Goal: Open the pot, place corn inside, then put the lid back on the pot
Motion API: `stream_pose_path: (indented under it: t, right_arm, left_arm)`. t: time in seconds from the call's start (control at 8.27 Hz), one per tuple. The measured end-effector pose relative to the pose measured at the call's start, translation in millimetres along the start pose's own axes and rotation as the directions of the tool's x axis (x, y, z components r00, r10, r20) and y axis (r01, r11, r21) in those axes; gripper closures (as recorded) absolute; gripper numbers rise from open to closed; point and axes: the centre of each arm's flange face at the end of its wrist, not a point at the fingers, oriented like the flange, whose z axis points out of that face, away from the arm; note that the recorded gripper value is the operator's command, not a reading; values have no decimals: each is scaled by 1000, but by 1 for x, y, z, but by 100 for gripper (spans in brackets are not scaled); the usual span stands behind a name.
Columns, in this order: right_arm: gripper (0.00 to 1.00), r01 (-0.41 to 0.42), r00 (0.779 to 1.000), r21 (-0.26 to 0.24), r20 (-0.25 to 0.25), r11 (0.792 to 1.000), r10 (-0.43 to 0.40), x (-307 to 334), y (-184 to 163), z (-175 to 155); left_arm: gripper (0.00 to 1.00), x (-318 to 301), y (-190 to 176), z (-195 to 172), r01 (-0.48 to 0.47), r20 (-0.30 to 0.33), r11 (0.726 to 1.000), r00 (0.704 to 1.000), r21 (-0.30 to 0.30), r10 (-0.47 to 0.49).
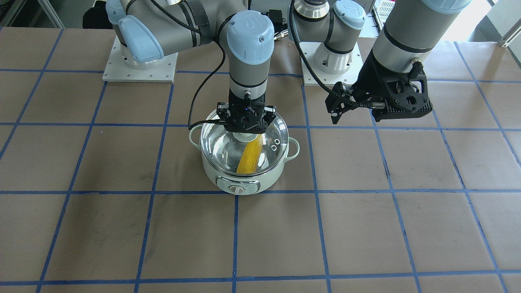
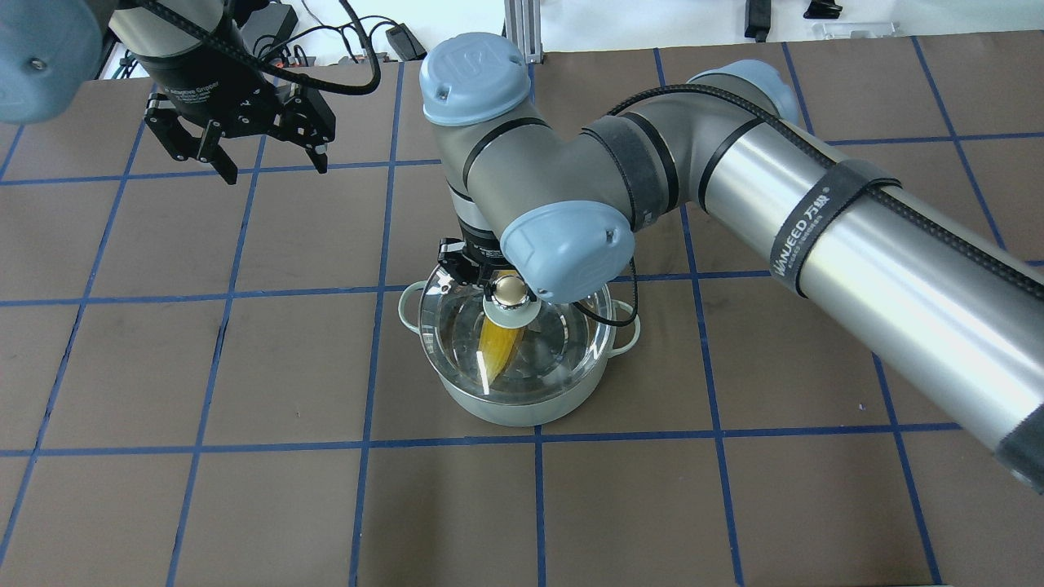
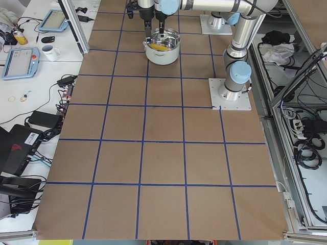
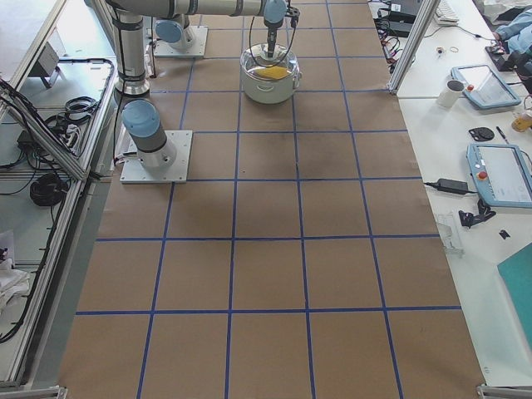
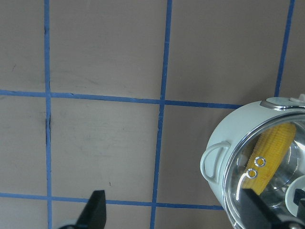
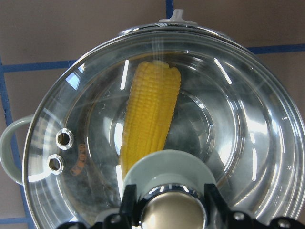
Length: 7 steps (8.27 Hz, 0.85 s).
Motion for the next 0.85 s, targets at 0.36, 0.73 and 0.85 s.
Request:
stream_pose_path:
  t: [0.36, 0.73, 0.85]
  right_arm:
    - [0, 7, 1000, 5, -8, 1000, -7, 1, 0, 1]
    - [0, 12, 1000, 9, -17, 1000, -12, 2, 1, 1]
    - [0, 14, 1000, 21, -13, 1000, -14, 5, 2, -6]
  left_arm:
    - [0, 0, 0, -1, 0, 0, 1000, 1000, 1, 0]
    - [0, 0, 1, 0, 0, 0, 1000, 1000, -1, 0]
    - [0, 0, 1, 0, 0, 0, 1000, 1000, -2, 0]
